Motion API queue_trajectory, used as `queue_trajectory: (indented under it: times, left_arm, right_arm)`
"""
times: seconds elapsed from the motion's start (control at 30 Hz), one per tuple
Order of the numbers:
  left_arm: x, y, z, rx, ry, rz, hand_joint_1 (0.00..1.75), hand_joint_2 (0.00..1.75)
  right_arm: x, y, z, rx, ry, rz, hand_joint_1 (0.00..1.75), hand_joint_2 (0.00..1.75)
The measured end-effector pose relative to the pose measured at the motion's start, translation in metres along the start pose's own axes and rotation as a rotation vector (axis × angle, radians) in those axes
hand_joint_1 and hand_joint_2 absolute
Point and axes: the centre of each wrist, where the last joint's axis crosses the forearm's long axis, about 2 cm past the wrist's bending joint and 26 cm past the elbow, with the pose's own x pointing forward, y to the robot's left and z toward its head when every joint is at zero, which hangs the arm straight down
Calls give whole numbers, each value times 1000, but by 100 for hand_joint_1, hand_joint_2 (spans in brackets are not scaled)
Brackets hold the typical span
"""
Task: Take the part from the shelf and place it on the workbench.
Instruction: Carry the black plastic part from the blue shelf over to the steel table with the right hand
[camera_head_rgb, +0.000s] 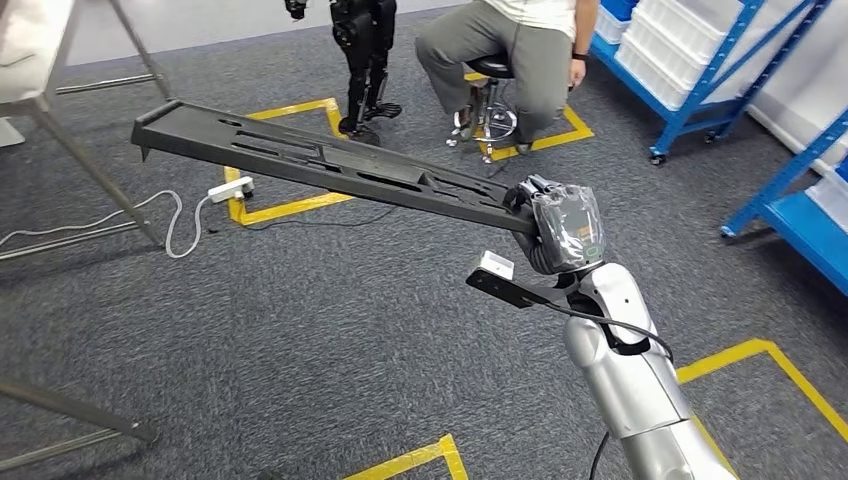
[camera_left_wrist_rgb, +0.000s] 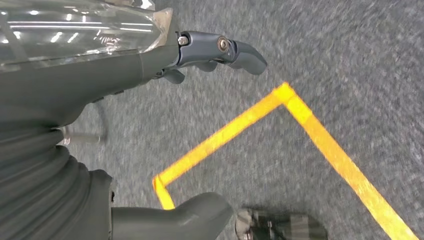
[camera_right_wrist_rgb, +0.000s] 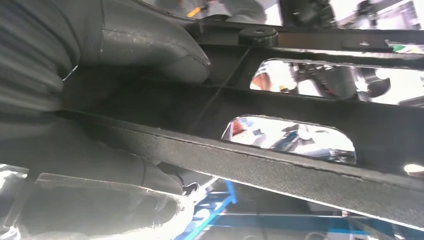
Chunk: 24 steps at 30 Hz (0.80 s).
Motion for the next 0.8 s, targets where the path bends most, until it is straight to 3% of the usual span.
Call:
queue_trajectory:
  times: [0.6,0.8]
  left_arm:
    - [-8,-4,3,5,0,10,0,175]
    - [-5,-2,2,5,-8,6,0,175]
  right_arm:
    - [-5,2,-15,16,-16,-8,175,175]
    - [-11,7,-8,38,-3,-1,175,175]
